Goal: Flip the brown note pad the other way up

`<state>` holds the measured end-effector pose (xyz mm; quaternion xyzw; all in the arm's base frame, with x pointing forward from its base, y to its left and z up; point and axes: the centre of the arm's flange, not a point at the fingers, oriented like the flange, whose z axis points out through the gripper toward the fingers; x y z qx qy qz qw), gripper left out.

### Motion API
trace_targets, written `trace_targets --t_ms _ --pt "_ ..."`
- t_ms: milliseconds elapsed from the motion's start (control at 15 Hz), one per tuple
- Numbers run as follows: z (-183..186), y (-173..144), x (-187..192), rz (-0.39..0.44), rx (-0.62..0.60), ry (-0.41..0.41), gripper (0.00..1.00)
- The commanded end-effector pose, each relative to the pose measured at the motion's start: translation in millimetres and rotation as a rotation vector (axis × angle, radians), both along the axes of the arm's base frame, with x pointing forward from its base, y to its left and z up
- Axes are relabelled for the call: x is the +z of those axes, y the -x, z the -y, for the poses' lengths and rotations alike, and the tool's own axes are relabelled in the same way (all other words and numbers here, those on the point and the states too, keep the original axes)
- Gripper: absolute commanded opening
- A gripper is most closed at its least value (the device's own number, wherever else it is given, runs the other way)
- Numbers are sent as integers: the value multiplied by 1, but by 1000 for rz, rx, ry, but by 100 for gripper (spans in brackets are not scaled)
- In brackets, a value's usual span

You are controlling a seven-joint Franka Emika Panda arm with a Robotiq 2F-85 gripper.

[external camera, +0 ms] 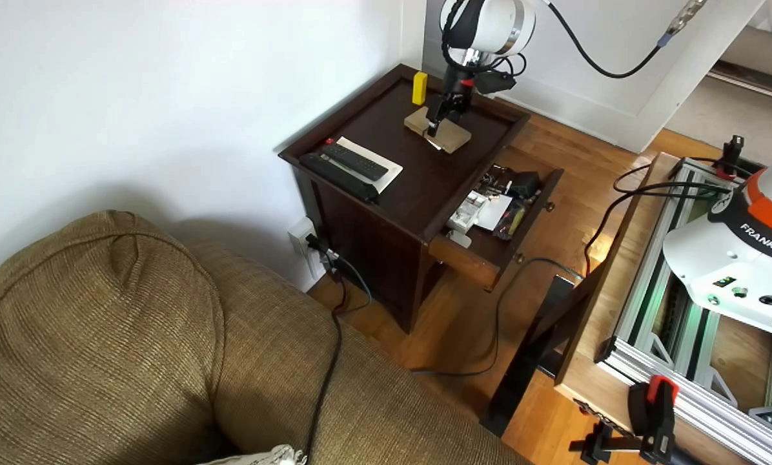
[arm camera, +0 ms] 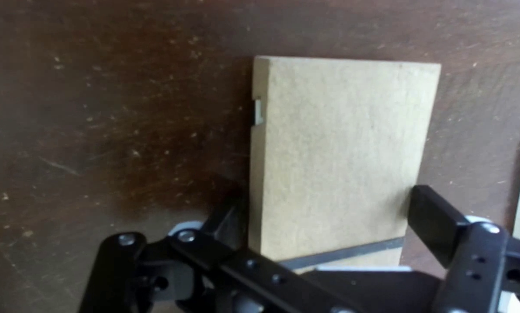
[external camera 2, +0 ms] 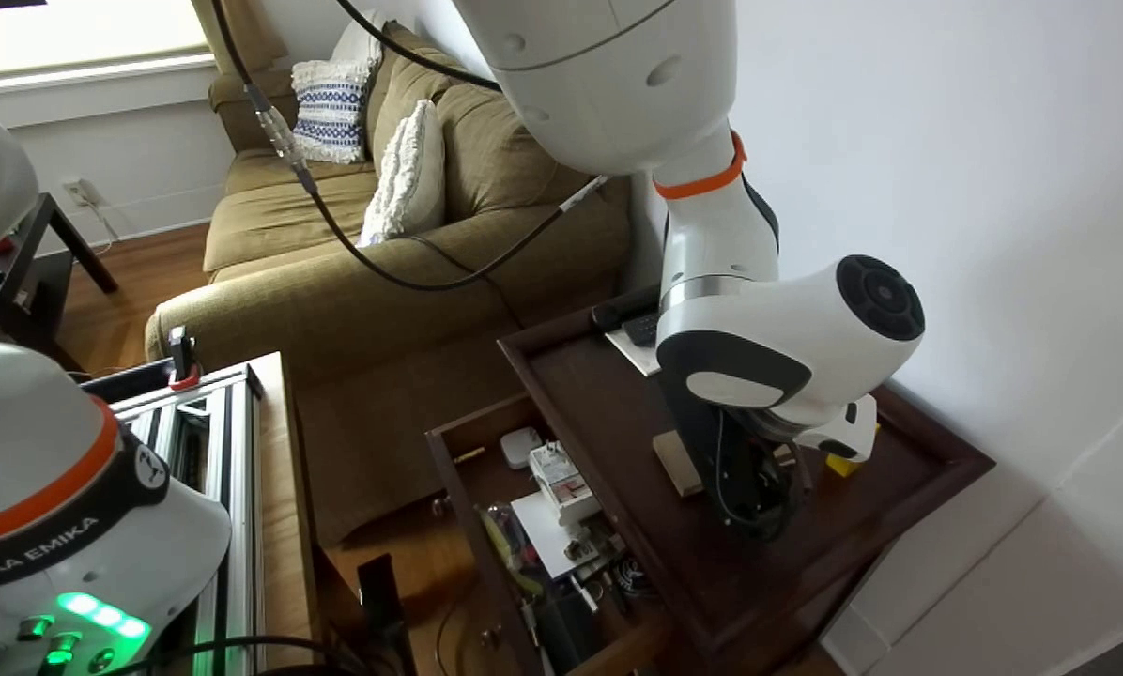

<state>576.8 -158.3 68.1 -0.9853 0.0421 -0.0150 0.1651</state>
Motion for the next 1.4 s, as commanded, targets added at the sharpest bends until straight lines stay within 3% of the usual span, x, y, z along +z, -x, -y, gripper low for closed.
trace_targets --t_ms 0,200,267,333,533,867,1067,1333 --pt "0 -10 -17 -5 -14 -103 100" --pt "-11 -13 -13 -6 -30 -158 100" --pt "-14 -14 -12 -9 -30 -173 75" --pt "-18 -16 -11 -6 -32 -181 74" --pt "-22 -19 -3 7 -47 -200 49" --pt "-21 -26 13 23 -73 -227 16" --pt "-26 -28 18 27 -77 -244 8" --pt "-39 -32 33 53 -74 -271 6"
